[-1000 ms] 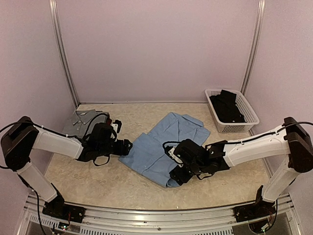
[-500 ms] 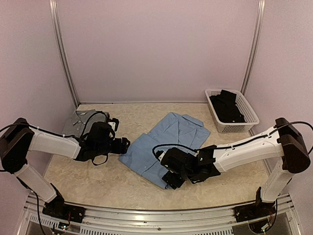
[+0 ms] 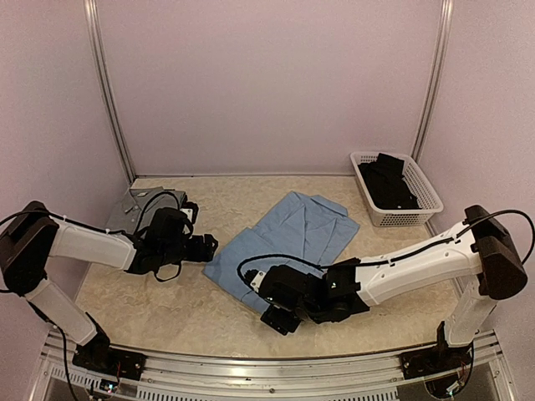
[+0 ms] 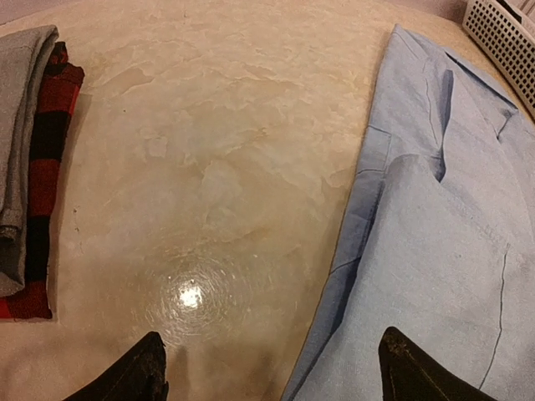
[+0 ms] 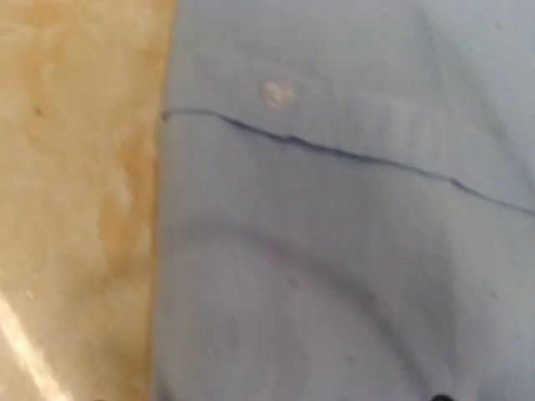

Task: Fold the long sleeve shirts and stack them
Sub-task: Pick up the 2/3-rectangle-folded shirt from the center of the board.

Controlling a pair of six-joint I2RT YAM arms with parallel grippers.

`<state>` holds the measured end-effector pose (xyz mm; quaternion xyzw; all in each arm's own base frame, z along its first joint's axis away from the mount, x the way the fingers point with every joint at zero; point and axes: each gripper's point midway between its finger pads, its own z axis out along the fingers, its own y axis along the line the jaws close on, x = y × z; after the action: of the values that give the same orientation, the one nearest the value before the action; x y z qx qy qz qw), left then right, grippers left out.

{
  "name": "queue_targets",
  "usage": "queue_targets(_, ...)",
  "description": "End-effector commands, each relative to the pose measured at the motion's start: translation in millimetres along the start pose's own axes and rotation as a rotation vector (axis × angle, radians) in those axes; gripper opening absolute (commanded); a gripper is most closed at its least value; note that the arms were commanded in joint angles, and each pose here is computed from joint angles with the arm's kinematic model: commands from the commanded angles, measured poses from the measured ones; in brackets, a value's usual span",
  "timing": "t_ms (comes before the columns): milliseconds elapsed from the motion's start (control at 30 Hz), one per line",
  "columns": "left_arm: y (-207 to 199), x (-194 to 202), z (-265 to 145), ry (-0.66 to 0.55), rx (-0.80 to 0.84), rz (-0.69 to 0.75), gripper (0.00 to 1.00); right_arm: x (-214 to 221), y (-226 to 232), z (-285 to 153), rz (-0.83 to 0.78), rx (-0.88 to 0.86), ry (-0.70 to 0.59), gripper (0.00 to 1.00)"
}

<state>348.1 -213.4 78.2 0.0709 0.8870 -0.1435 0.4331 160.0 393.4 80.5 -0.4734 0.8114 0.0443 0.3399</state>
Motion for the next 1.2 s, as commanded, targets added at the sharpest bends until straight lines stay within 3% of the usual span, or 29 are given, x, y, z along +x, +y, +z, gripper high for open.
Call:
queue_targets(0,5.4,0.7,-4.5,0.002,-0.001,-0.016,0.83,0.8,13.8,14.1,-0.045,-0.015,0.018,0.77)
queue_targets(400,6.6,-1.2,-10.9,0.002,0.008,-0.012,0.83,30.0,20.3,40.4,-0.111,0.004,0.121,0.57)
queue_targets(667,-12.1,-6.2,-29.3,-0.057,0.086,0.073,0.84,50.5,17.3,28.5,-0.132,-0.044,0.136,0.07)
queue_targets(733,-22.1,-9.3,-38.0,-0.088,0.123,0.122,0.85,55.9,20.8,21.8,-0.139,-0.087,0.135,0.0)
queue_targets(933,-69.4,-8.6,-70.4,-0.169,0.3,0.329,0.85,83.1,42.0,-11.4,-0.117,-0.306,0.163,0.0)
queue_targets(1167,-136.5,37.6,-116.6,-0.192,0.59,0.612,0.84,106.6,62.1,-66.1,0.018,-0.556,0.181,0.0)
